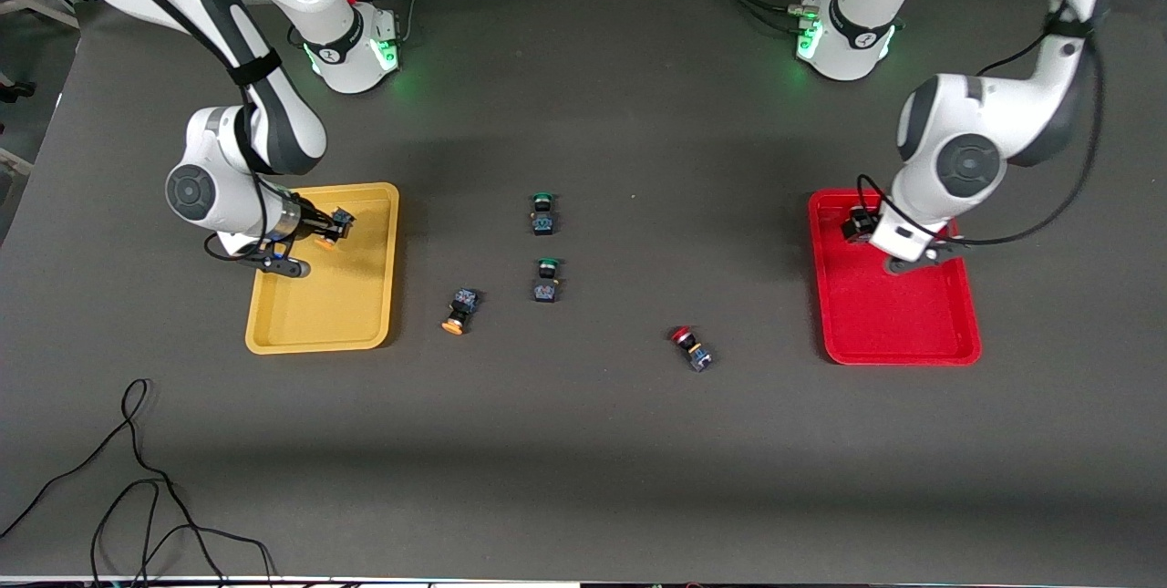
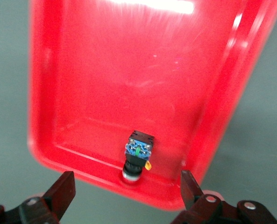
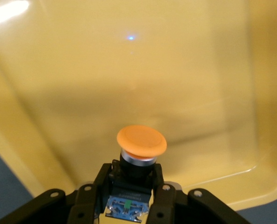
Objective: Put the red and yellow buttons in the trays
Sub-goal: 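Grasp the second orange button with the right gripper while the left gripper grasps red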
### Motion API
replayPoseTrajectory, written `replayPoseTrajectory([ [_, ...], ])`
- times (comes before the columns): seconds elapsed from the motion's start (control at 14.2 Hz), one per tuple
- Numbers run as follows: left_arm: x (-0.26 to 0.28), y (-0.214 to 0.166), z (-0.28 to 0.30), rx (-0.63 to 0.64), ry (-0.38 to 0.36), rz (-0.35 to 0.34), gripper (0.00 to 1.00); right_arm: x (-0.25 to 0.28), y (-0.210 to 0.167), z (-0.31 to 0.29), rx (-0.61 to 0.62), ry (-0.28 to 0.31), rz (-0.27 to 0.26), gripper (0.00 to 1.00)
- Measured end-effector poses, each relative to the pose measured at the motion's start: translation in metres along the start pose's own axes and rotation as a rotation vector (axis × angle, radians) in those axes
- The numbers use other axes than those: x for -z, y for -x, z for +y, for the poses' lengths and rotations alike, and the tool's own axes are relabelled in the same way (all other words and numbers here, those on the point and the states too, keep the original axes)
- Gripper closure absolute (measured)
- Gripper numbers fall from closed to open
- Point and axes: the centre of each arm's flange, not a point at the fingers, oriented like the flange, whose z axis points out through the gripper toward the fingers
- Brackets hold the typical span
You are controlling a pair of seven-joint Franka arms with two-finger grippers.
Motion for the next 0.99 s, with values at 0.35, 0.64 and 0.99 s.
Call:
replayPoseTrajectory([
  [0.35,0.12,-0.029,0.091,0.11,0.076,0.018,0.0,-0.009,-0.005,0.007,0.001,0.002,-0.003,0.37],
  [0.64,0.054,-0.055,0.224,0.357,0.071,-0.034,0.0,0.017,-0.013,-0.005,0.004,-0.016,0.053,0.0],
  [0.99,-0.023,-0.077,0.29,0.638,0.191,-0.003,0.0,0.102,-0.009,-0.109,-0.028,-0.071,0.156,0.0],
])
